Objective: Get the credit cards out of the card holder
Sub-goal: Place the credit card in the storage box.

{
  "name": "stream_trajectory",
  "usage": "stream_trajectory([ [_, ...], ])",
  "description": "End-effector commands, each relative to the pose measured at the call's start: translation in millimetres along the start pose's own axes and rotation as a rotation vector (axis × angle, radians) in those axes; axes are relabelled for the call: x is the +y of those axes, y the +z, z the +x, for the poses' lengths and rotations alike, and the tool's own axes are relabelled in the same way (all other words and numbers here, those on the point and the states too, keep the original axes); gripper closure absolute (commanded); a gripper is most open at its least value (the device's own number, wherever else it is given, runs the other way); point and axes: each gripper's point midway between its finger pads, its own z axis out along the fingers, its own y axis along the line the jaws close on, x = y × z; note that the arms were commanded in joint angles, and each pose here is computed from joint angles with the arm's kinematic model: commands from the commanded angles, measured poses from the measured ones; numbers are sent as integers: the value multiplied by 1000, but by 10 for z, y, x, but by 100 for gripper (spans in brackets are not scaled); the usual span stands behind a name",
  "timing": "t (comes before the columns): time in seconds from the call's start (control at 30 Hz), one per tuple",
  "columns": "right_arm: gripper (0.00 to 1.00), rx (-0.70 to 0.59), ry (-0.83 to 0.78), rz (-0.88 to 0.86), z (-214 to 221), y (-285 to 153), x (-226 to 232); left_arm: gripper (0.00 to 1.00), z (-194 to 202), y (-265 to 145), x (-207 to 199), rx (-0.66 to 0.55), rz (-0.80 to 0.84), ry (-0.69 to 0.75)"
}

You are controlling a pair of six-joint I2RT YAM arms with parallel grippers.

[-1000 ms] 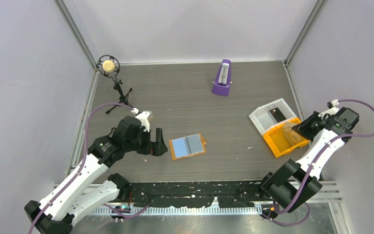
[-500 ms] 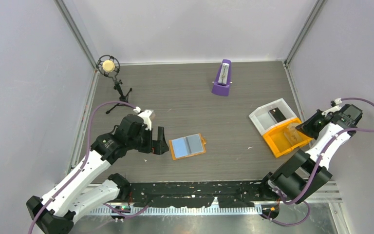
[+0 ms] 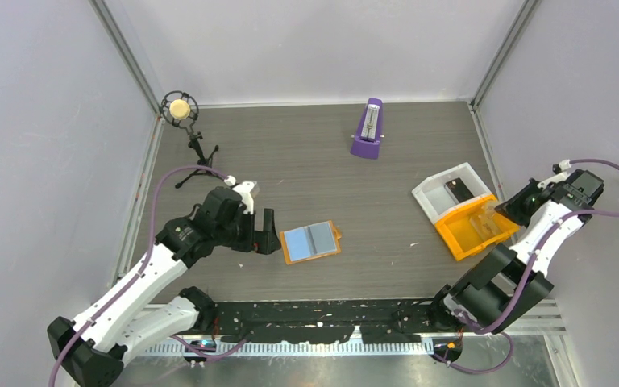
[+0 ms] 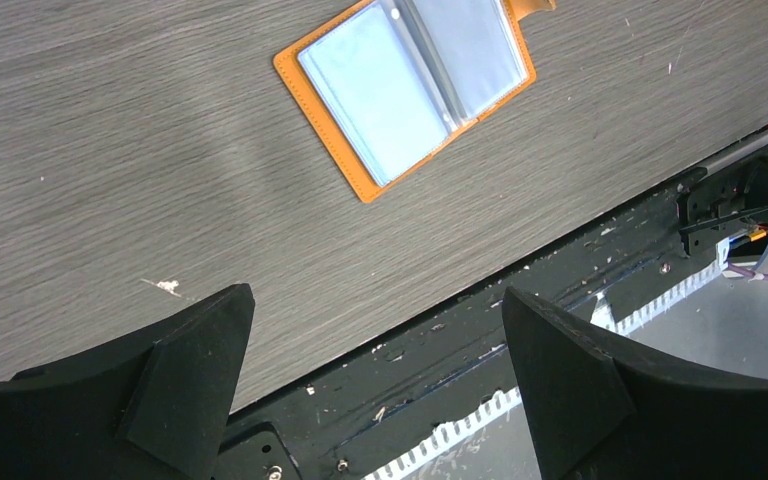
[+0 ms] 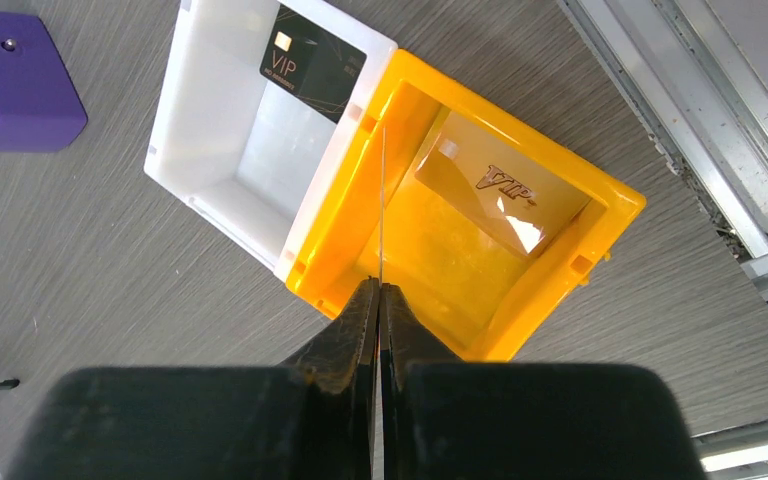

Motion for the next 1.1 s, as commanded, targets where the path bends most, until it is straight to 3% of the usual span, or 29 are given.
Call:
stream_trajectory([
  [0.0, 95, -49, -15, 12, -182, -7, -25, 0, -209, -50, -131, -62, 35, -5],
  [1.07, 94, 6, 52, -45, -64, 402, -118, 0, -291, 21, -193, -67, 41, -57],
])
